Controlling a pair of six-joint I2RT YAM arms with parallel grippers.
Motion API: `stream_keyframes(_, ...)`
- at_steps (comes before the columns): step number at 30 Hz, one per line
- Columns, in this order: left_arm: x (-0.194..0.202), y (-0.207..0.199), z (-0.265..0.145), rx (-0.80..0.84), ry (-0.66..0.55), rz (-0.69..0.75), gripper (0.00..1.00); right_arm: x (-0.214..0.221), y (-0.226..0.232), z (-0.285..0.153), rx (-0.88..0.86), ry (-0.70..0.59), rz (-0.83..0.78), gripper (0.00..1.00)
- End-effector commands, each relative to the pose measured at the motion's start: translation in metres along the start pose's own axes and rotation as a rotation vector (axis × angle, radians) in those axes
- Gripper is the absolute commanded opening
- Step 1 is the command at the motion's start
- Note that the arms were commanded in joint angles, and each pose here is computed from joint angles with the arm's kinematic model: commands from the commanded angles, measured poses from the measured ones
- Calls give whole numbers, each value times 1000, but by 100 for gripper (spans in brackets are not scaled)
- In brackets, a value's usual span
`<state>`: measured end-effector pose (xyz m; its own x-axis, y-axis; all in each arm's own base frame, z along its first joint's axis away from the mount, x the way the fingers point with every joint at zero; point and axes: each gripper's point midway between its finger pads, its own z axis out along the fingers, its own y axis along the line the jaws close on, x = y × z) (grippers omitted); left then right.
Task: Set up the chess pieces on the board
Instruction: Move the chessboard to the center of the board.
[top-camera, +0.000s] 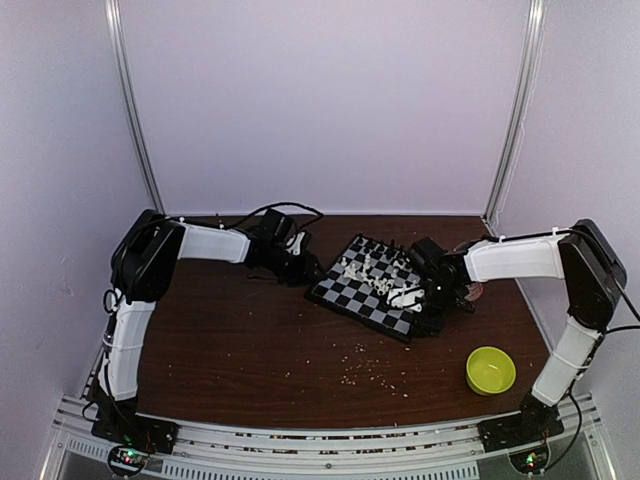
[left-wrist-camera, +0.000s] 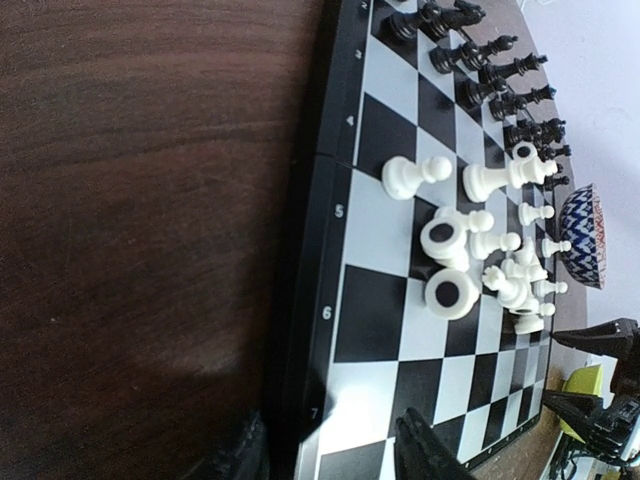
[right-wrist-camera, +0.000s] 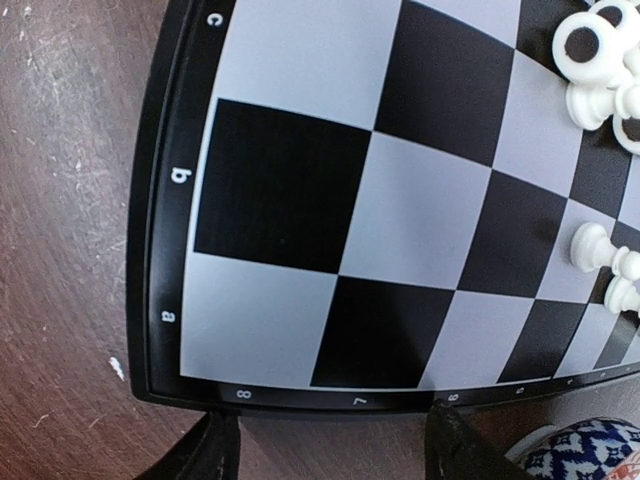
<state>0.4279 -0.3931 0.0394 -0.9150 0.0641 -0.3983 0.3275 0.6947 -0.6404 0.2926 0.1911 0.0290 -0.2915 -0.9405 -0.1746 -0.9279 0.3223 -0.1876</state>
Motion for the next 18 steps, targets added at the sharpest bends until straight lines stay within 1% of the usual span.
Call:
stream_keyframes(1,3,-9,2,47,26,20,43,-18,-6,5,17,-31,-19,62)
stream_keyframes(10,20,-7,-4,46,50,27,42,-32,-6,2,30,-62,-40,62)
stream_keyframes(18,36,-21,-16,54,57,56,40,-48,-1,-1,31,-94,-68,62)
